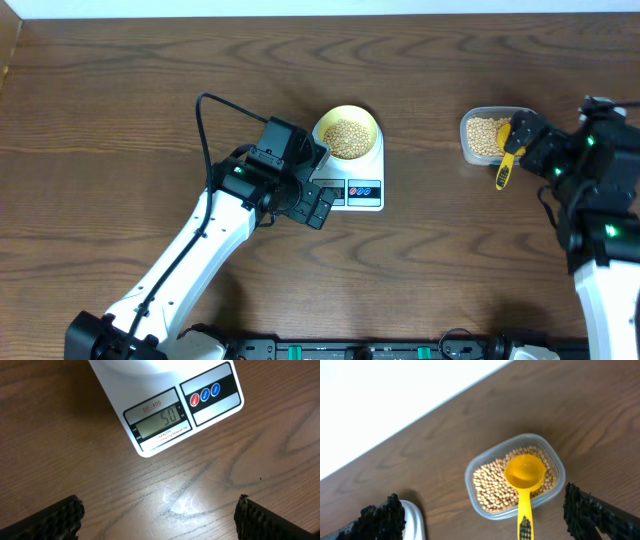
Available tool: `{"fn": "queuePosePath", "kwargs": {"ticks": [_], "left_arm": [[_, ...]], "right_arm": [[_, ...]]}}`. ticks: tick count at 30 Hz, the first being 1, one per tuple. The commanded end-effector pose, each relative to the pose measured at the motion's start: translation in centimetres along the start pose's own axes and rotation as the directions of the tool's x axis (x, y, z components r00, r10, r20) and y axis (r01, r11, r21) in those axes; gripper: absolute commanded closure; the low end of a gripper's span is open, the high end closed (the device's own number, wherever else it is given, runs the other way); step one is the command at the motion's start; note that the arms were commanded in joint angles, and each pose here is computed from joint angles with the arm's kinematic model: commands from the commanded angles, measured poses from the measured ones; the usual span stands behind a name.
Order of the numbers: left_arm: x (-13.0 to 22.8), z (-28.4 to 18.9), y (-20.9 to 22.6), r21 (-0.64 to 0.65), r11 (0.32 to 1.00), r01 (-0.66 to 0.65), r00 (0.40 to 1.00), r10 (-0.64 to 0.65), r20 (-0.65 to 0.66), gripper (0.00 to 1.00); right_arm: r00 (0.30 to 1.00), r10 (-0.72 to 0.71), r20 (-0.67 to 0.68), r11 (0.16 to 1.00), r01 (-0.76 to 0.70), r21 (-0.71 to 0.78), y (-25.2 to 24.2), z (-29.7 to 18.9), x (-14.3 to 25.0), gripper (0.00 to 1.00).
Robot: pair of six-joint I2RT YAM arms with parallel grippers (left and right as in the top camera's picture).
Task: Scoop item into bowl and weigh 50g on scale
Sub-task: 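Lower the scoop into the soybean tub with the right gripper, then open the right gripper and pull it back from the scoop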
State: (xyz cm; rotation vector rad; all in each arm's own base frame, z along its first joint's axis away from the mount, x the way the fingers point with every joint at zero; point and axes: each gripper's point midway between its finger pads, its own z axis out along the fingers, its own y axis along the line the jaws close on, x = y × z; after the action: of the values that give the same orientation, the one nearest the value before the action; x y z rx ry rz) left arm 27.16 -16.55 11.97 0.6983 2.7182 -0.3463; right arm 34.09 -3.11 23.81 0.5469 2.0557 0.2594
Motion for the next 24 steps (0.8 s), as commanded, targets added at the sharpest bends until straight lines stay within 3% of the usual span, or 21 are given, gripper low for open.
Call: {"fn": "queuePosePath", "kwargs": {"ticks": [1,9,24], "left_arm": [[0.4,0.4,0.2,-0.009,1.0,-0.011,1.0,0.011,-0.015,0.02],[0.4,0.4,0.2,-0.009,1.0,-0.011,1.0,0.011,-0.015,0.02],[0.4,0.4,0.2,-0.009,1.0,-0.011,1.0,0.011,-0.015,0.02]], "right_arm": [[0.998,0.006,0.062,1.0,-0.005,-0.008,0.2,-2.8,-1.0,0.01],[0.999,0.007,0.039,1.0,-0.008,0.002,-0.3,-6.7,0.8,0.01],[0.995,0.021,-0.102,0.999,-0.016,0.045,-1.4,-6.9,4.3,0.01]]}}
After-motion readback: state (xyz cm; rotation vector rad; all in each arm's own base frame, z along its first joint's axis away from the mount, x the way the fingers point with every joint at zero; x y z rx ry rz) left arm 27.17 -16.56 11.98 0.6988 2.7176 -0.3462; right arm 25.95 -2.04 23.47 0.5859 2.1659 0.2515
